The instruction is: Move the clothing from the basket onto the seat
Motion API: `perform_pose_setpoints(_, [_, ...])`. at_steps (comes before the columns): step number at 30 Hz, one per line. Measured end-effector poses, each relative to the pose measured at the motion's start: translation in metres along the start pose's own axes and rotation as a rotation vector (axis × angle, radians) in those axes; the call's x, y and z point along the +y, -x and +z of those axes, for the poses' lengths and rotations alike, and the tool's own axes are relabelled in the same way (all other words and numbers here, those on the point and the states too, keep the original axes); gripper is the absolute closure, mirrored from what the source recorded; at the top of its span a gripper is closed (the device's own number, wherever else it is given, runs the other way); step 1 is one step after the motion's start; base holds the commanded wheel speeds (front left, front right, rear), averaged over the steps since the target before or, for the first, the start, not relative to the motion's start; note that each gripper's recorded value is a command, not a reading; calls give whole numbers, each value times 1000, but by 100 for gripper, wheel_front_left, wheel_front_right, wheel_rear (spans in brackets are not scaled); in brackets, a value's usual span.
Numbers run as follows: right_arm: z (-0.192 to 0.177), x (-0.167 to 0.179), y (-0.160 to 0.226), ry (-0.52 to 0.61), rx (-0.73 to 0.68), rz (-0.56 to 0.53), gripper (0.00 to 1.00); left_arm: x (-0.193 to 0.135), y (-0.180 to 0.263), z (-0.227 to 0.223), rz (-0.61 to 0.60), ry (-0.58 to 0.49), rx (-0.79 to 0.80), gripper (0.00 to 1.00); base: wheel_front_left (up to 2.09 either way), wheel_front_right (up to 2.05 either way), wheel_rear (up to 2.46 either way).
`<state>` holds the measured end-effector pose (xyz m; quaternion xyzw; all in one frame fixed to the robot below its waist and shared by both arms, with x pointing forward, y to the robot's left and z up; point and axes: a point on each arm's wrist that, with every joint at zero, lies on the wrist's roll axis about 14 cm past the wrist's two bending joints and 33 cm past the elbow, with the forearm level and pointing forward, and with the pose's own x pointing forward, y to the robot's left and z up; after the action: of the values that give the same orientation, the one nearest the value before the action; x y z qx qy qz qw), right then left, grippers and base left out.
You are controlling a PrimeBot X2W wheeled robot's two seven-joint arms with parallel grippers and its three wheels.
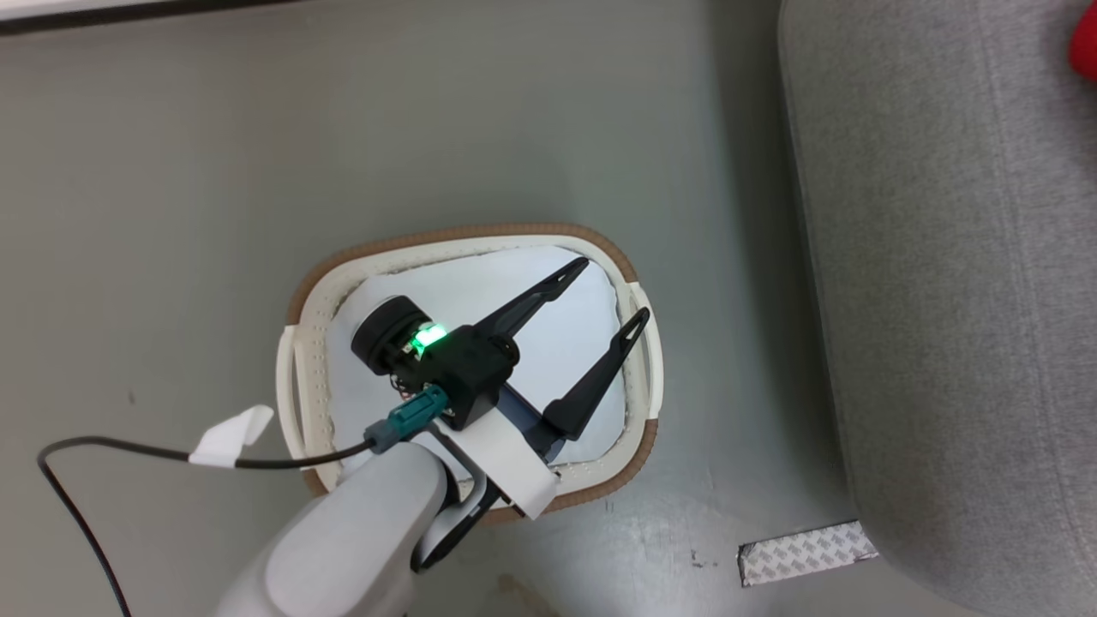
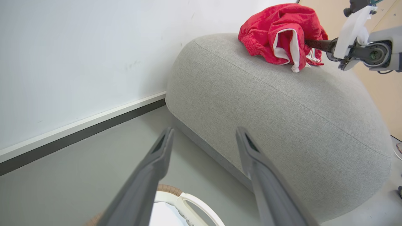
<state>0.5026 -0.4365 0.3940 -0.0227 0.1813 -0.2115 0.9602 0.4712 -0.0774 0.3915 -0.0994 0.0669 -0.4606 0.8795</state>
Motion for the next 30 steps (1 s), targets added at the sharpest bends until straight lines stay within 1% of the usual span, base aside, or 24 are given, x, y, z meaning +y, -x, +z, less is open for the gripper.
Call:
perform_pose_setpoints(1, [1,0,2,3,-2,4,75,-1,0,2,0,-3,-2,0,0,0,0])
perform_pose_setpoints(3, [6,4,5,4,-5,18,0,-4,0,7,-2,-8,-9,0,0,0,0])
perform_pose_setpoints(7, [8,5,18,10,47,41,0,-17,2,20,-10,-17,-23,0,0,0,0])
perform_pose_setpoints(10, [26,6,29,17,23,71,0,-27,5,35,0,-8,-42,0,0,0,0])
perform_pose_setpoints(16, [90,3,64,72,-138,152,0,-34,20,67,66,-36,-83,0,0,0,0])
perform_pose_setpoints(21, [152,15,107,91,-335,248,0,-35,37,113,153,-73,-176,0,0,0,0])
perform_pose_setpoints(24, [184,29,138,68,-452,318,0,-32,55,138,224,-92,-232,0,0,0,0])
perform_pose_setpoints(26, [198,39,157,38,-509,366,0,-27,68,153,277,-114,-264,0,0,0,0])
perform_pose_setpoints(30, [212,63,190,-51,-606,450,0,-6,104,173,412,-172,-302,0,0,0,0])
